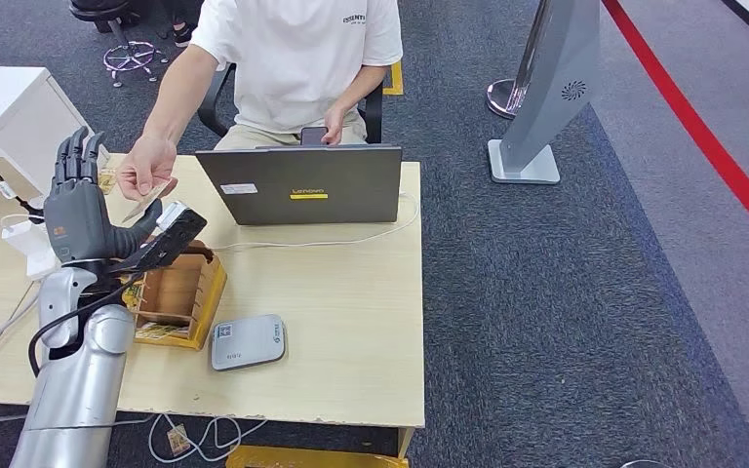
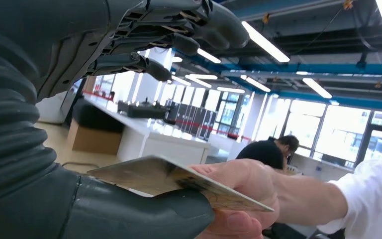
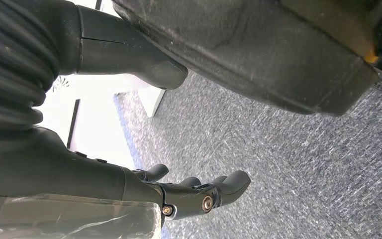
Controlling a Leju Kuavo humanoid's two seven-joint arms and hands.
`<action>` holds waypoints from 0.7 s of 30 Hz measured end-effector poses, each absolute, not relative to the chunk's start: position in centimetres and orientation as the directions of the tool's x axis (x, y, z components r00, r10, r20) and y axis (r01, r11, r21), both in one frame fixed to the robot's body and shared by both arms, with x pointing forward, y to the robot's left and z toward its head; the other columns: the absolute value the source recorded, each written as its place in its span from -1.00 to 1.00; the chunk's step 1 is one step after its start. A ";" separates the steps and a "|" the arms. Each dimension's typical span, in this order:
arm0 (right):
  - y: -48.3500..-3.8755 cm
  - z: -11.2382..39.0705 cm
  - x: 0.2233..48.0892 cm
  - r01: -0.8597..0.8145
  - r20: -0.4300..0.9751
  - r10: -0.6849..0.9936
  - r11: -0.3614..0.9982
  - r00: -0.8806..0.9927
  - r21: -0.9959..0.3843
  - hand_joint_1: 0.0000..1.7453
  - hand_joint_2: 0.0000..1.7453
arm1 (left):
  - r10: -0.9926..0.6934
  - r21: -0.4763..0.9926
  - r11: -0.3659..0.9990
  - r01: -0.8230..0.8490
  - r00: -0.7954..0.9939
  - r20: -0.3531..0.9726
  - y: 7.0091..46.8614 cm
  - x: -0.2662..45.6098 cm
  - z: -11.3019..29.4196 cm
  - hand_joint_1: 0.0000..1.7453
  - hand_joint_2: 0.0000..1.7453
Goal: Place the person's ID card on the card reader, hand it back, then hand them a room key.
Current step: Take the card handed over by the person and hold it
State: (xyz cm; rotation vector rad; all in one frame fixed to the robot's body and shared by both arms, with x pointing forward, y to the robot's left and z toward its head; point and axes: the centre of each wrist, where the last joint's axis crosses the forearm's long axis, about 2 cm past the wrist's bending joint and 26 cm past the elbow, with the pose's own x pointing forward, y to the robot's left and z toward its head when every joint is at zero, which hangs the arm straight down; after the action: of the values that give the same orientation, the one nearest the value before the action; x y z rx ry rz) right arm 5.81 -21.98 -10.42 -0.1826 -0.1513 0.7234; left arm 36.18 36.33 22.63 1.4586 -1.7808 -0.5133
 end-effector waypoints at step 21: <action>-21.1 -10.3 5.8 -0.753 0.041 0.773 0.626 0.632 -0.204 -1.00 1.00 | -0.982 0.615 0.147 -0.775 -0.186 0.001 28.7 38.5 24.7 1.00 1.00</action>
State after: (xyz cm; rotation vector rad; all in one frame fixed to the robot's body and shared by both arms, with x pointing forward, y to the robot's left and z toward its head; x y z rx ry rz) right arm 5.79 -21.14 -10.32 -0.1735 -0.1288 0.8778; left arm 38.46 28.72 24.73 1.6790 -2.0276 -0.6969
